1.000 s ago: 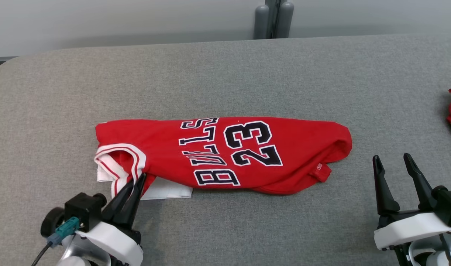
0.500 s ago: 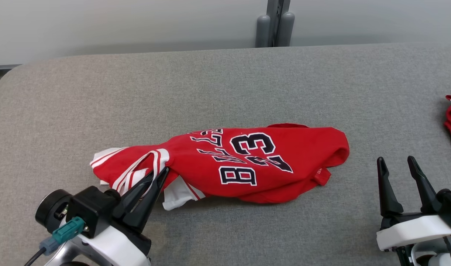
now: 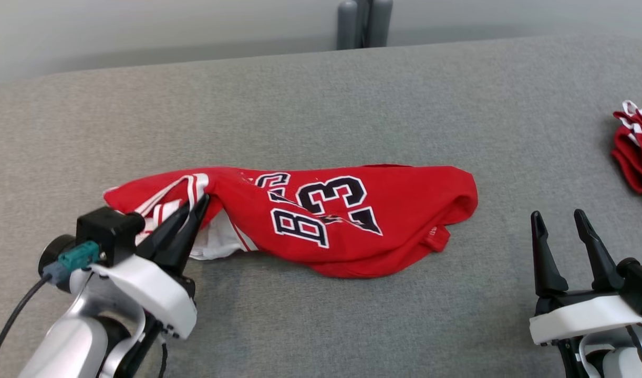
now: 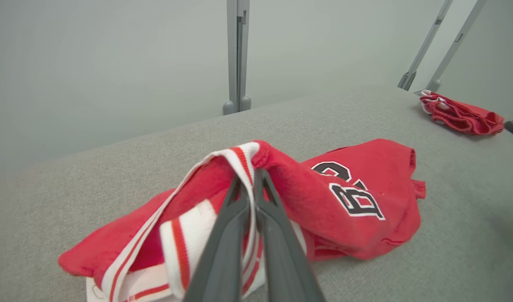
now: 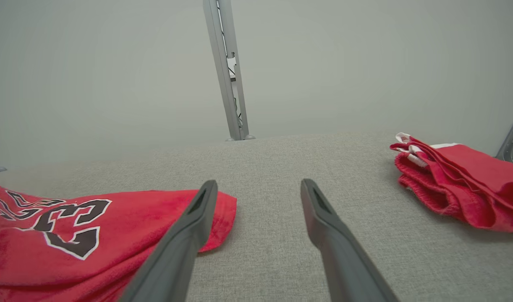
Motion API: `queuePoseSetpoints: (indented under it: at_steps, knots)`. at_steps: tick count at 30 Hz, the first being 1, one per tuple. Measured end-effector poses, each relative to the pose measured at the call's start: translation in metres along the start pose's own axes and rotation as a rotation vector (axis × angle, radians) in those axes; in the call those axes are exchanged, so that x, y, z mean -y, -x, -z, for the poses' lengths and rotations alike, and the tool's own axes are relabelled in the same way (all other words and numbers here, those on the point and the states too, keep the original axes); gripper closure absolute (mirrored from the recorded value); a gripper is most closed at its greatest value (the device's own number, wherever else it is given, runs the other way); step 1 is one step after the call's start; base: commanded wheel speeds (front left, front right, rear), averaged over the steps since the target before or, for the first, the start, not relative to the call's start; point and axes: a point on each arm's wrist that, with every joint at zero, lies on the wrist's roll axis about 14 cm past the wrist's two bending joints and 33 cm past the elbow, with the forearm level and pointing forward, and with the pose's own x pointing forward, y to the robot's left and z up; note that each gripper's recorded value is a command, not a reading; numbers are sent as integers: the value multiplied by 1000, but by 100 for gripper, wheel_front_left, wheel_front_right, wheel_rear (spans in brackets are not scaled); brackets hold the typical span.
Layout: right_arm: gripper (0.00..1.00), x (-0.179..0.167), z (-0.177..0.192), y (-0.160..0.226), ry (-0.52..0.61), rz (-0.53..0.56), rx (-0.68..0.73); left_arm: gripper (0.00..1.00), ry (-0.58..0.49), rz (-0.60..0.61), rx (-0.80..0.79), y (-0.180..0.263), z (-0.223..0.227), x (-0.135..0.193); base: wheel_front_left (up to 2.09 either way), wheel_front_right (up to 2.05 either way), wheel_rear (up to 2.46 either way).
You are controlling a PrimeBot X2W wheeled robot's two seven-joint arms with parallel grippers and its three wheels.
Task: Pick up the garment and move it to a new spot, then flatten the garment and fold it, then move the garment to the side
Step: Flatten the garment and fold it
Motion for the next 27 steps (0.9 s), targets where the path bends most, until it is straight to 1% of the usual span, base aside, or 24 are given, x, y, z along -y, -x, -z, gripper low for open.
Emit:
queuePoseSetpoints:
  at_steps: [8,14,15,16,19,21,27]
  knots:
    - [0,15,11,-4,-7,44,-20,100,81,-6,-47,-58,26,-18,0,0,0]
    - [0,27,21,-6,-10,78,-41,100,146,-7,-96,-96,52,-19,0,0,0]
    - [0,28,22,-7,-11,81,-43,56,153,-7,-100,-100,55,-19,0,0,0]
    - [0,29,22,-7,-11,84,-43,0,158,-10,-105,-104,58,-19,0,0,0]
    - [0,31,24,-8,-10,89,-43,0,174,-12,-77,-113,58,-18,0,0,0]
    - [0,30,22,-10,-9,86,-38,0,166,-19,-46,-115,55,-17,0,0,0]
    - [0,24,18,-12,-8,68,-24,0,119,-111,96,-104,36,-32,0,0,0]
